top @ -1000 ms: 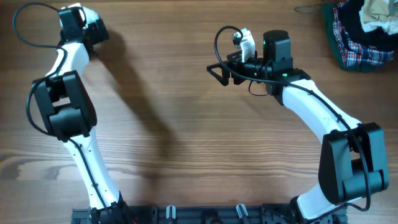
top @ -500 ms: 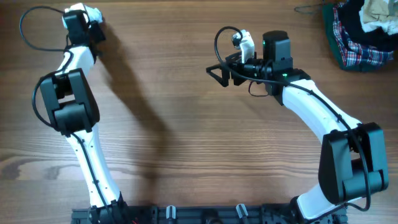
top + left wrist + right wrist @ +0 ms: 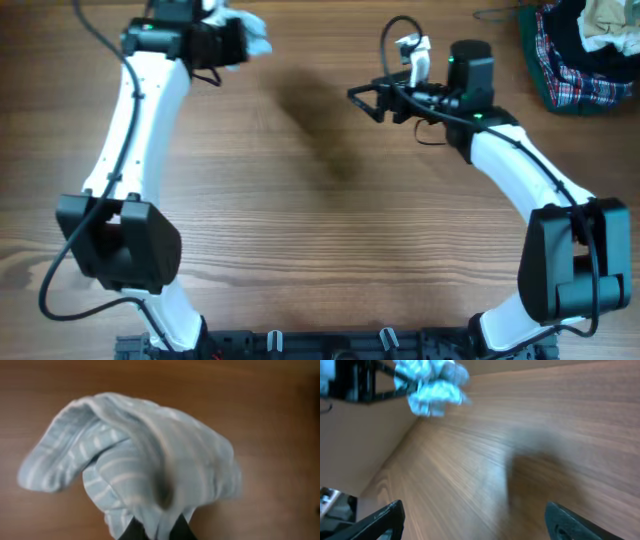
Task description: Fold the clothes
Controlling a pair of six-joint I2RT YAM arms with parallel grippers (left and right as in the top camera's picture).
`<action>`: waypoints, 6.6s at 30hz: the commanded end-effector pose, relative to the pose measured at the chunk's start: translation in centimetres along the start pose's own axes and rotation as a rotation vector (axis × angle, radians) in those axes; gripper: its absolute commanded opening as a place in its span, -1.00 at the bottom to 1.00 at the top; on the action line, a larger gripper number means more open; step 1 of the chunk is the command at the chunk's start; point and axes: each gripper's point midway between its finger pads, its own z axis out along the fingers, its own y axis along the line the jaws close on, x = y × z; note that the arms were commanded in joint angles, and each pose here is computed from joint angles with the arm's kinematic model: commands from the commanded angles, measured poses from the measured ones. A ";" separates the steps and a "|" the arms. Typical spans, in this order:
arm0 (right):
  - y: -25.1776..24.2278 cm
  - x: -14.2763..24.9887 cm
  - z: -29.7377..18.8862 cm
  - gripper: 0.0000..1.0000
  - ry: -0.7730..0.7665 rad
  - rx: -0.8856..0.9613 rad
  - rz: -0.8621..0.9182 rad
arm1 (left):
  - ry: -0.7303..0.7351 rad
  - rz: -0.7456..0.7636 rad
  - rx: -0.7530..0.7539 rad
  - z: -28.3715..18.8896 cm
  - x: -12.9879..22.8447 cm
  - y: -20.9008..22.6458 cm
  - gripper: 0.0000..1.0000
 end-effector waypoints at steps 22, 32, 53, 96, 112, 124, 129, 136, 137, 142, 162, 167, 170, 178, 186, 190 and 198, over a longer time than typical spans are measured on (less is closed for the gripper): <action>8.6 0.6 6.7 0.35 -0.013 0.049 -0.414 | 0.258 0.432 0.317 -1.8 8.3 -8.3 -0.92; 7.1 -1.9 6.3 -0.22 -0.105 0.170 -0.397 | 0.302 0.418 0.314 -2.1 9.2 -8.0 -0.92; 11.2 -3.8 2.6 -0.91 -0.145 0.144 -0.434 | 0.222 0.288 0.177 -1.5 6.1 -3.7 0.99; 0.4 18.9 0.9 0.53 0.476 0.301 -0.271 | 0.697 0.392 0.165 8.1 27.6 -5.6 -0.82; -1.3 20.0 4.7 -0.92 0.421 0.237 -0.201 | 0.666 0.399 0.171 8.6 27.1 -5.8 -0.92; -1.8 10.5 -1.2 -0.91 0.157 0.408 -0.019 | 0.610 0.269 0.096 9.5 25.5 -4.6 -0.92; -3.4 11.2 -2.5 -0.91 0.181 0.498 0.010 | 0.698 0.254 0.073 8.1 27.2 -4.1 -0.92; -3.4 11.2 -2.5 -0.92 0.180 0.498 0.007 | 0.697 0.264 0.021 8.1 27.0 -3.0 -0.07; -3.4 11.2 -2.5 -0.92 0.179 0.498 0.006 | 0.682 0.281 -0.021 8.3 26.7 -2.3 0.13; -3.4 11.2 -2.5 -0.91 0.181 0.498 0.007 | 0.553 0.321 -0.071 10.0 24.1 -1.9 0.40; -0.3 7.0 -3.0 -0.91 0.088 0.426 -0.050 | 0.402 0.307 -0.031 6.4 20.6 -5.3 -0.92; 3.7 4.3 -5.5 -0.91 0.015 0.382 -0.163 | 0.016 0.295 0.037 -3.5 12.0 -8.5 -0.92; 5.6 3.7 -6.8 -0.91 0.008 0.361 -0.299 | -0.137 0.294 0.010 -7.7 9.3 -8.5 -0.92; 9.1 2.2 -10.3 -0.91 0.039 0.381 -0.409 | -0.088 0.283 -0.064 -8.6 10.7 -6.8 -0.92; 10.1 4.8 -11.8 -0.91 0.160 0.387 -0.184 | -0.016 0.225 -0.027 -12.3 14.8 -8.4 -0.92; 12.5 4.1 -13.2 -0.91 0.172 0.358 -0.148 | -0.042 0.188 0.015 -15.6 16.0 -9.2 -0.92; 14.8 6.5 -16.4 -0.91 0.216 0.380 0.009 | -0.047 0.183 0.100 -18.5 18.5 -11.7 -0.92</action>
